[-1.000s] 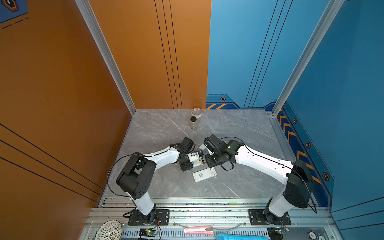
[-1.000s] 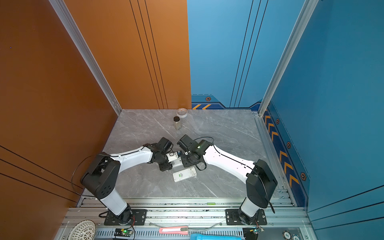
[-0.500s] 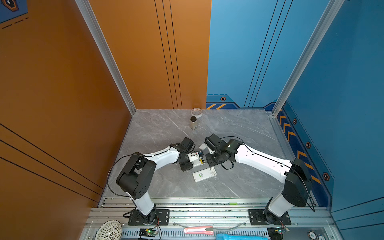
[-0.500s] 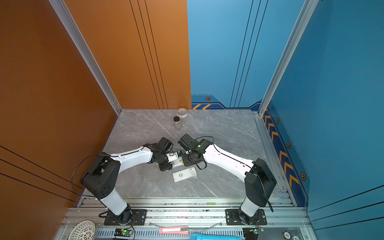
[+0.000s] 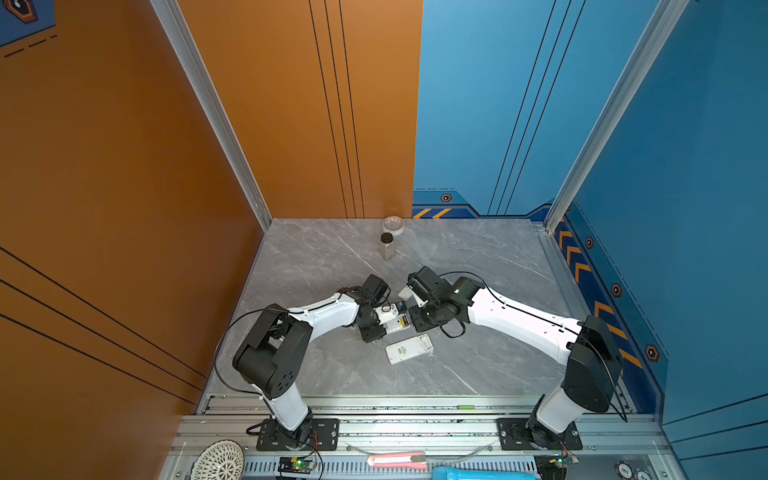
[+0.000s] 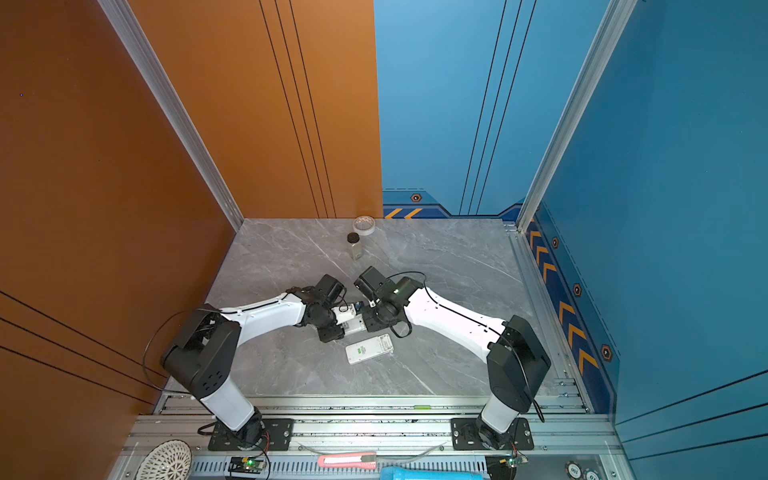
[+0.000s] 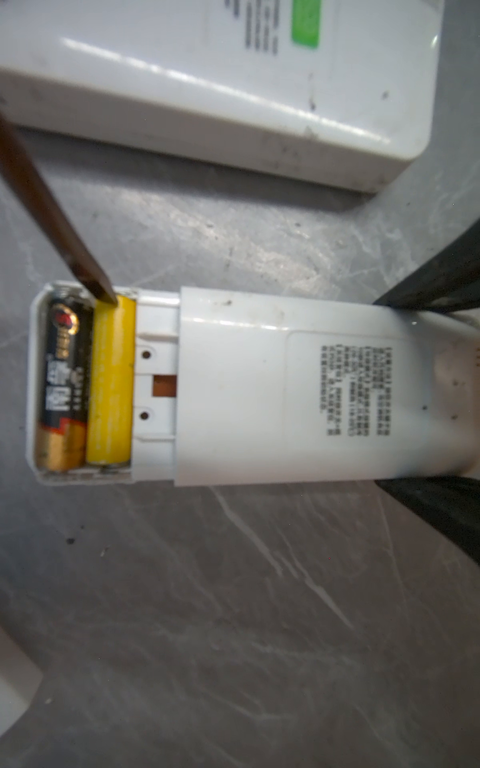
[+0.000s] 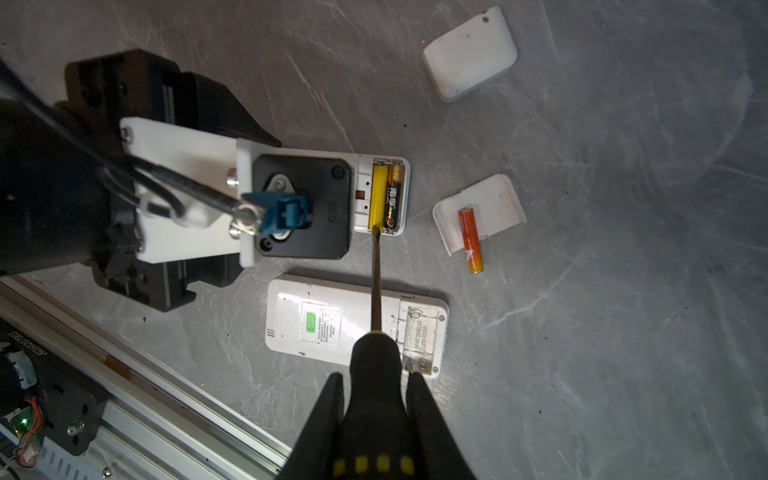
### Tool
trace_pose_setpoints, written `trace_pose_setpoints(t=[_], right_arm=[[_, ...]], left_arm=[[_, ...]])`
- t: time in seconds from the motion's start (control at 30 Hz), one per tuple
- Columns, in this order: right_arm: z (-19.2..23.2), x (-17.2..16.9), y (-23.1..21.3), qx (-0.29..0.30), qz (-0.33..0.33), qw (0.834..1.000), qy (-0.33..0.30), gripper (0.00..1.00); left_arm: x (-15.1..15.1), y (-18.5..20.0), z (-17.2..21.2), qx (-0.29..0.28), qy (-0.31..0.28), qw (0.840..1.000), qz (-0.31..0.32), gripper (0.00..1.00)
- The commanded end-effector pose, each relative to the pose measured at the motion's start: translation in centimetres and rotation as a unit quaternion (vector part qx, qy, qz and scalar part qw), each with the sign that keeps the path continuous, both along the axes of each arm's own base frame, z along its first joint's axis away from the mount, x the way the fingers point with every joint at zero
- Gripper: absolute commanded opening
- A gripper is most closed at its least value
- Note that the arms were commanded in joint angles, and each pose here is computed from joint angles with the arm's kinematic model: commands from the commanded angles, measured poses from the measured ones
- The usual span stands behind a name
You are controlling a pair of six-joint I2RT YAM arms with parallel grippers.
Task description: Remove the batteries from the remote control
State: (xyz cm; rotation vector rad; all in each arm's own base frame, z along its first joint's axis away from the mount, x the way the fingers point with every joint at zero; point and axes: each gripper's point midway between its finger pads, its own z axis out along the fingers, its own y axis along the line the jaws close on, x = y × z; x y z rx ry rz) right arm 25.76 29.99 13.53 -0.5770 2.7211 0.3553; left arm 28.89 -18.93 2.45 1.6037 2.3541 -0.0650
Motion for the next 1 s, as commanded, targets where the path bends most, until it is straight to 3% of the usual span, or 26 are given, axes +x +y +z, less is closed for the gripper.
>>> trace_pose_setpoints(t=[0.0, 0.97], right_arm=[[0.09, 0.06, 0.65, 0.005, 0.012, 1.000, -0.001, 0.00], [-0.26, -0.66, -0.10, 0.004, 0.013, 1.000, 0.010, 0.00]], left_arm=[[-0.54, 0.44, 0.24, 0.010, 0.003, 1.000, -0.004, 0.32], [-0.35, 0.59, 0.12, 0.013, 0.004, 1.000, -0.002, 0.32]])
